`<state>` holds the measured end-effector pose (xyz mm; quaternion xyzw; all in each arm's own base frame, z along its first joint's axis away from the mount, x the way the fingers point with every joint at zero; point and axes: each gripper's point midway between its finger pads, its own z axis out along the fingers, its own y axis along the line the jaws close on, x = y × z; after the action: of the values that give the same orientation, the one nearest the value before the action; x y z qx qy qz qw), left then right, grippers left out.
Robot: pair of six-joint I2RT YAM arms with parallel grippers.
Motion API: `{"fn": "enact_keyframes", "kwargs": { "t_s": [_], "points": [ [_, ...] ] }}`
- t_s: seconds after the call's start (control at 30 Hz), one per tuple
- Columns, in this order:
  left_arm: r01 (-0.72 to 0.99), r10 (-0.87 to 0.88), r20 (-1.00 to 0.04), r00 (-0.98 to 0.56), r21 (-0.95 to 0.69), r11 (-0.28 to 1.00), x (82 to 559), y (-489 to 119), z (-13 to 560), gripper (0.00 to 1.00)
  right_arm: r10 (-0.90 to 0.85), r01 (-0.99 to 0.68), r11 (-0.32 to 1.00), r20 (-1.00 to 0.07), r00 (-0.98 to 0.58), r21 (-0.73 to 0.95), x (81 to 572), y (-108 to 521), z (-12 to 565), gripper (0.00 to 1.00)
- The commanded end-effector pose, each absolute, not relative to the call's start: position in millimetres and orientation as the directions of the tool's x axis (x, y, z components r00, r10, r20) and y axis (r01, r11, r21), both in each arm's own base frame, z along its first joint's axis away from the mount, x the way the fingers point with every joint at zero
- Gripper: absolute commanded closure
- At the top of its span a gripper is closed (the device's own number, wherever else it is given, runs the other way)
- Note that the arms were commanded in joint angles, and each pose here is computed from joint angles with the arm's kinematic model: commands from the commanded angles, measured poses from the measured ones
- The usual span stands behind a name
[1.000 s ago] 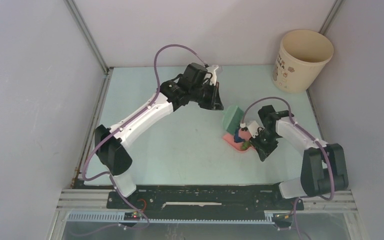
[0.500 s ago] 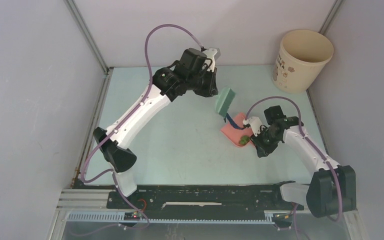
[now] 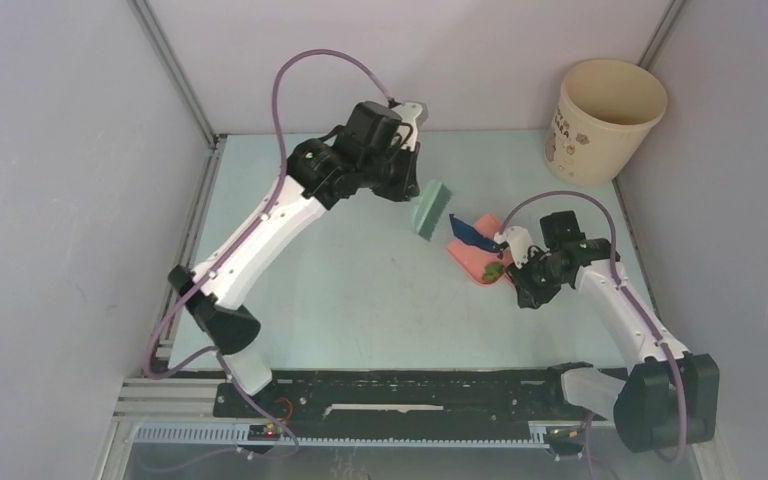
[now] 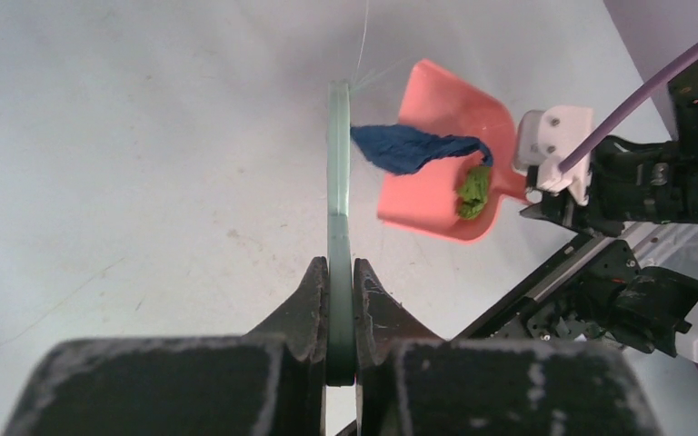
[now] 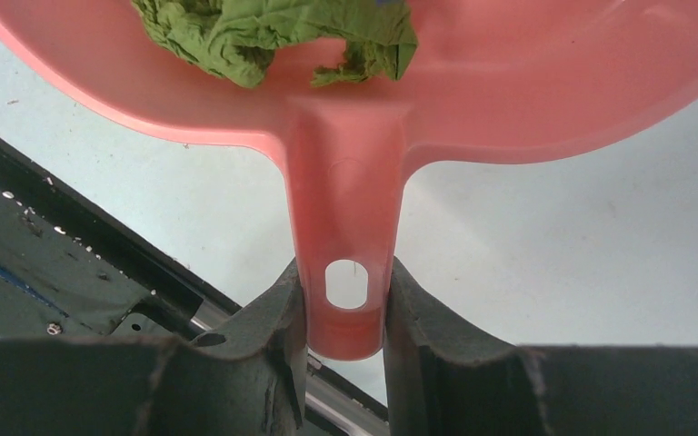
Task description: Sweep away the paper scraps from the table
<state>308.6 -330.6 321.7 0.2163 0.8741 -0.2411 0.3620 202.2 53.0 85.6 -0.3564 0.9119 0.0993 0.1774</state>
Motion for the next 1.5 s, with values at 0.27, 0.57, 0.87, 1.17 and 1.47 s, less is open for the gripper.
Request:
{"fn": "enact_keyframes", "kwargs": {
  "t_s": [0.27,0.57,0.87,1.17,1.47],
  "points": [
    [0.501,0.116,-0.849,-0.515,-0.189,0.845,263,-241,365,0.99,-0.565,-0.637,0.77,-0.505,-0.652,-0.039,234,38,129,1.0],
    [0.513,0.151,-0.794,-0.589,-0.223,0.829,243,-239,300,0.99,-0.499,-0.513,0.846,-0.547,-0.672,-0.142,281,4,180,1.0],
    [0.528,0.153,-0.721,-0.676,-0.329,0.783,210,-242,234,0.99,-0.322,-0.29,0.944,-0.628,-0.709,-0.157,338,-48,249,1.0],
    [0.542,0.215,-0.695,-0.686,-0.29,0.789,204,-234,201,0.99,-0.216,-0.023,0.954,-0.631,-0.745,-0.299,409,-152,295,1.0],
    [0.576,0.263,-0.698,-0.666,-0.258,0.775,206,-235,200,0.99,-0.351,0.105,0.754,-0.534,-0.769,-0.648,466,-253,338,1.0]
  ]
}}
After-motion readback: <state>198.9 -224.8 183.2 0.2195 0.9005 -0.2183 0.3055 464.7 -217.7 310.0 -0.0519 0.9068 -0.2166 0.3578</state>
